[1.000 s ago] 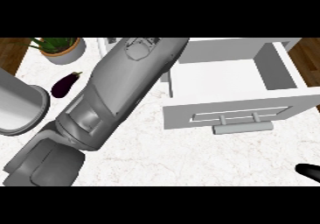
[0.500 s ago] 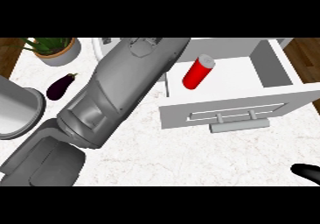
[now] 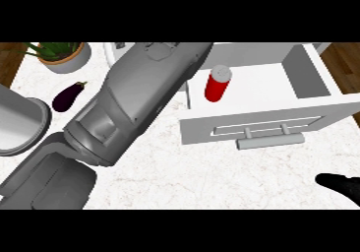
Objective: Pick up the can, place it into the drawer and close the drawer
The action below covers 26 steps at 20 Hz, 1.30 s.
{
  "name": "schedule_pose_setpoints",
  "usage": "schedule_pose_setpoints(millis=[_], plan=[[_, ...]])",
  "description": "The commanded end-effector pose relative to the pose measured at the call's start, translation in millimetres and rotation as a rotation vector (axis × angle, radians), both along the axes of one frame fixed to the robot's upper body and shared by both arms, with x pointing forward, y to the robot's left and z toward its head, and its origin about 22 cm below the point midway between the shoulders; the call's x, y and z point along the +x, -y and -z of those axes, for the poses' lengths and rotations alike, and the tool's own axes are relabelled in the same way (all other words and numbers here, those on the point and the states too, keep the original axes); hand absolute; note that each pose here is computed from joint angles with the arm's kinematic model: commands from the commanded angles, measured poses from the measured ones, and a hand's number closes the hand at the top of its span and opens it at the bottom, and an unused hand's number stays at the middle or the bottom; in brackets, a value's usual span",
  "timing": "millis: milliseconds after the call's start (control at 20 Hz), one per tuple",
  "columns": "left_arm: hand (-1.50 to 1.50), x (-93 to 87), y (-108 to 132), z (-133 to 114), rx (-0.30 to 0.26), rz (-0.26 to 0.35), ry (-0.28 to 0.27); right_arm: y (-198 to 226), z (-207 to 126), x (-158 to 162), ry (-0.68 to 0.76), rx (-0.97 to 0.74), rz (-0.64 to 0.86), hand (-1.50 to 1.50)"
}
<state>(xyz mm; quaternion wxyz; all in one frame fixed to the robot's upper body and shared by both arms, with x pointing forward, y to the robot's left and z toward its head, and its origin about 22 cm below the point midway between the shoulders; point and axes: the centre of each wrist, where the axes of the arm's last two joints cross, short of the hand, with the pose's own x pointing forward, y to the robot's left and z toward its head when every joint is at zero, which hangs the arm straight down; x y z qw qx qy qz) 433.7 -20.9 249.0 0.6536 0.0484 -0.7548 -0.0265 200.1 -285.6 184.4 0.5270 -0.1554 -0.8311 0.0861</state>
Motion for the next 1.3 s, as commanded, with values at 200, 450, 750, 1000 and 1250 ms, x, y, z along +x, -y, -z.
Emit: schedule_pose_setpoints(millis=[200,450,750,1000,1250], plan=[[-1.5,-1.2,2,-9,-0.093,0.009,-0.006,-12,-2,29,0.035,-0.283,0.016,-1.5],[-1.5,0.9,1,-12,-0.099,0.029,0.006,-25,14,55,0.039,-0.458,0.058,-1.5],[-1.5,2.0,1,-11,-0.051,0.006,0.028,-52,37,91,0.02,-0.596,0.068,-1.5],[-1.5,3.8,-2,-6,-0.043,0.011,0.035,-70,62,120,-0.012,-0.733,0.083,-1.5],[-1.5,8.4,-18,-25,-0.088,0.016,-0.002,-81,96,134,-0.014,-0.819,0.075,-1.5]])
